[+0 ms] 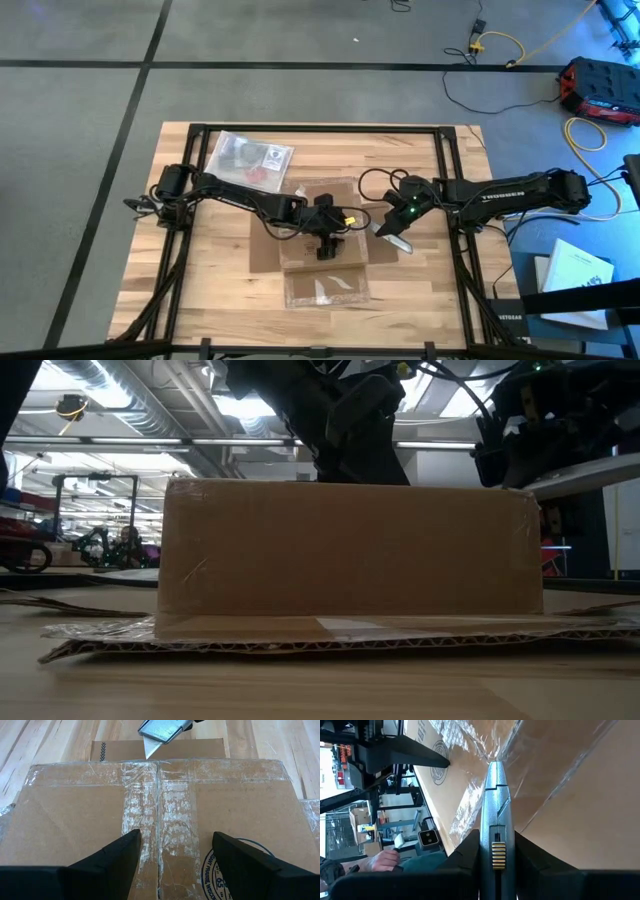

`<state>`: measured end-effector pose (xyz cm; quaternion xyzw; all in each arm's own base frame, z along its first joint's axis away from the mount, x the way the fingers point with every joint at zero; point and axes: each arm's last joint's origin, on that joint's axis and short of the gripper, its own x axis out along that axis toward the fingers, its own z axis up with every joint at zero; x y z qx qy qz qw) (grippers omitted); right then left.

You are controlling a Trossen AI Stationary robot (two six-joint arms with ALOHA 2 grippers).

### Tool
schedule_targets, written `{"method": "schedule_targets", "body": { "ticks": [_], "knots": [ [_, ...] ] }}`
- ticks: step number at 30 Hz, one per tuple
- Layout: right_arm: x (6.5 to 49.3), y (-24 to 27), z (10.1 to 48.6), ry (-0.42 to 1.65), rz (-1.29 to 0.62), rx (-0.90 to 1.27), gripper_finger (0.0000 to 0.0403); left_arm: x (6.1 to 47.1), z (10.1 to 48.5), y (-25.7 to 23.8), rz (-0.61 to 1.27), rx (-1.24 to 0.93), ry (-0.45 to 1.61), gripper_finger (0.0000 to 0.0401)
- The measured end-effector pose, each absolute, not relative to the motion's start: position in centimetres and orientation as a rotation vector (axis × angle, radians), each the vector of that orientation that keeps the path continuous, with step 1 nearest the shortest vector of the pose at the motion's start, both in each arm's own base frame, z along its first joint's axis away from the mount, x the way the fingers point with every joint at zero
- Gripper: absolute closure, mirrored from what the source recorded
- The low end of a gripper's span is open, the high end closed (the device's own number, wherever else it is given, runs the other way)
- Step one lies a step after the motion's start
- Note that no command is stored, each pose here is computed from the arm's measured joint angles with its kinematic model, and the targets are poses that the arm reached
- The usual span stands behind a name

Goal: Unpack boxes
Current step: Break down the box until it is fully flat

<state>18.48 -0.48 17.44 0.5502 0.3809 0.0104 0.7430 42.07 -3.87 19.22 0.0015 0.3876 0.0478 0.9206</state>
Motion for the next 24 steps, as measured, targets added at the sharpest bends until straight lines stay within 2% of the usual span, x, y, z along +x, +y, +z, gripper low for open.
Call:
{"method": "schedule_targets", "body": {
  "ticks": [16,24],
  "knots": [
    [18.36,-0.57,17.21,0.841,-0.045,1.227,0.0345,42.06,19.21,-3.87,0.097,0.006,0.797,0.0162],
    [18.37,-0.49,17.28,0.853,-0.007,1.234,0.0345,42.07,19.21,-3.88,0.097,0.006,0.796,0.0162]
  ]
}}
